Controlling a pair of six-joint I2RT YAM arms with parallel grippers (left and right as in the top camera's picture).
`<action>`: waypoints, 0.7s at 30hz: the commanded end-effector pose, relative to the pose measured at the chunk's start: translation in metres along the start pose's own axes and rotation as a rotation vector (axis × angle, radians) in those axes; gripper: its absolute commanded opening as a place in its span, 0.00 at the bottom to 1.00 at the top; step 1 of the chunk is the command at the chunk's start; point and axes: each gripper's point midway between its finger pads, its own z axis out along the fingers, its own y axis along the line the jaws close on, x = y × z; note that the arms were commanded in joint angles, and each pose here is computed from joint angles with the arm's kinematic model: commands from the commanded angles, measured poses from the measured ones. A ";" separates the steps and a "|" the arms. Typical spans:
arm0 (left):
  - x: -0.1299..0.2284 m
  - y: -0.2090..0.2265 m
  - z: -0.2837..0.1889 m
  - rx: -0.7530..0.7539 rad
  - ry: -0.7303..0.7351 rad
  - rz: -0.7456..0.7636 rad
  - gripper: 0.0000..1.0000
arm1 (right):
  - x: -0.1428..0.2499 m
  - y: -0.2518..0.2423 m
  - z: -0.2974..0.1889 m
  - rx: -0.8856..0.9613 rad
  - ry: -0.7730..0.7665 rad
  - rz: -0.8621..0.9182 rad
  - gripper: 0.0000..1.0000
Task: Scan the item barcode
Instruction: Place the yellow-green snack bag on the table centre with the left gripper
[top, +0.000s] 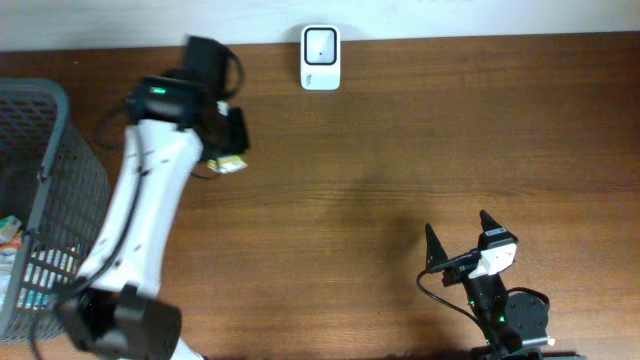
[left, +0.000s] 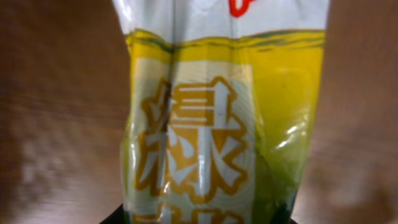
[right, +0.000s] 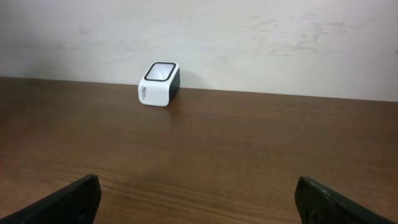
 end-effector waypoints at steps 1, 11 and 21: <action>0.034 -0.042 0.065 0.057 0.117 0.055 0.35 | 0.002 0.001 0.000 -0.003 0.003 0.010 0.99; 0.098 -0.076 0.159 -0.007 0.332 0.166 0.99 | 0.002 0.001 0.000 -0.003 0.003 0.010 0.99; -0.088 0.110 -0.100 -0.114 -0.250 -0.296 0.99 | 0.002 0.001 0.000 -0.003 0.003 0.010 0.99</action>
